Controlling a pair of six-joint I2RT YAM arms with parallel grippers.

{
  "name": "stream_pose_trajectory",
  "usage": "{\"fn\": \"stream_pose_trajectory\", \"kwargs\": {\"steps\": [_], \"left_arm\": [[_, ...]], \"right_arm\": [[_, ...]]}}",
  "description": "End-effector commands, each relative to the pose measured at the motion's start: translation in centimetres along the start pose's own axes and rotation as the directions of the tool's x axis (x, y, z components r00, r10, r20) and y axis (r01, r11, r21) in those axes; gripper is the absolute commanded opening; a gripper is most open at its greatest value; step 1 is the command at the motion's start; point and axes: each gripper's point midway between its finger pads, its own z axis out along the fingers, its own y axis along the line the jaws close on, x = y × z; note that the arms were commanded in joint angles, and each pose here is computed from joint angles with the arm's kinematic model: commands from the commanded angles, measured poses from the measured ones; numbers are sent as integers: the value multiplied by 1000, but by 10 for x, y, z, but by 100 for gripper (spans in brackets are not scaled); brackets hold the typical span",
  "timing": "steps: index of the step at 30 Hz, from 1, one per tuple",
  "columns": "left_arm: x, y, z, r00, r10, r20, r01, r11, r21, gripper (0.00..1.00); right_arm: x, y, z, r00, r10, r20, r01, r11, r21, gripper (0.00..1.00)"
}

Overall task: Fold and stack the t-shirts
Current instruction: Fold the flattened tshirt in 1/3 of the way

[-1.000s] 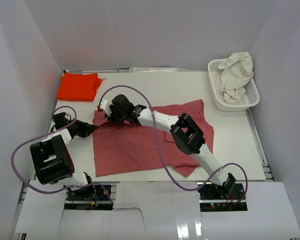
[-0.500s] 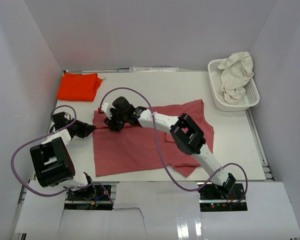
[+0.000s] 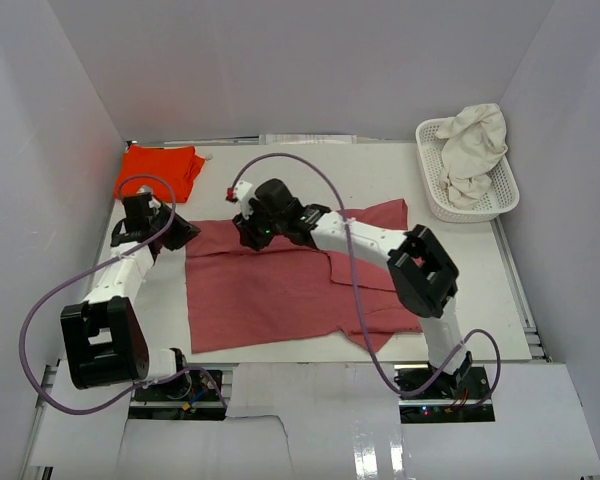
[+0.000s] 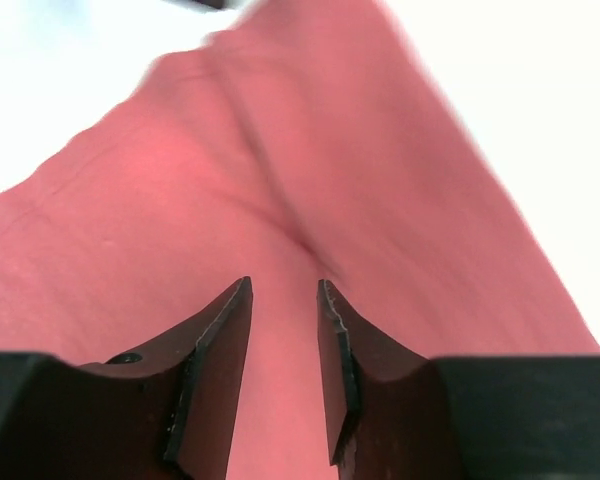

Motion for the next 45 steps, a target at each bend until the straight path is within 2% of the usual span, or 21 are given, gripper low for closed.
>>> {"fn": "stream_pose_trajectory", "kwargs": {"steps": [1, 2, 3, 4, 6, 8, 13, 15, 21, 26, 32, 39, 45], "left_arm": [[-10, -28, -6, 989, 143, 37, -143, 990, -8, 27], [-3, -37, -5, 980, 198, 22, -197, 980, -11, 27], [0, -41, -1, 975, 222, 8, -222, 975, -21, 27], [6, -62, -1, 963, 271, 3, -271, 963, 4, 27], [12, -64, 9, 951, 309, -21, -310, 950, -25, 27], [13, -75, 16, 944, 328, -27, -329, 944, -25, 27], [38, -65, 51, 941, 303, -149, -313, 949, -43, 25], [42, -66, 55, 939, 305, -158, -314, 949, -37, 25], [35, -57, 68, 936, 336, -107, -349, 926, -146, 25], [45, -50, 93, 918, 371, -139, -395, 887, -238, 25], [62, -44, 107, 919, 349, -186, -388, 886, -255, 25], [65, -39, 114, 914, 361, -186, -402, 870, -284, 25], [87, -25, 134, 918, 320, -232, -382, 872, -306, 25]], "right_arm": [[-31, -62, -73, 972, 190, 135, -216, 953, 212, 40], [0, -67, -80, 961, 261, 90, -275, 929, 248, 40], [0, -90, -108, 951, 280, 129, -308, 885, 349, 42], [24, -99, -118, 945, 311, 97, -323, 853, 409, 42], [48, -123, -152, 933, 354, 70, -333, 770, 544, 42], [69, -143, -174, 912, 407, 48, -347, 704, 620, 42], [100, -162, -206, 869, 493, 32, -371, 608, 703, 42], [110, -170, -216, 851, 523, 50, -389, 564, 729, 42], [146, -181, -219, 787, 616, 37, -437, 515, 737, 42], [170, -185, -209, 754, 656, 0, -440, 505, 743, 42], [199, -188, -195, 711, 702, -43, -453, 504, 735, 41], [220, -196, -182, 684, 728, -44, -486, 500, 717, 41], [231, -207, -173, 665, 745, -50, -501, 495, 710, 41]]}}
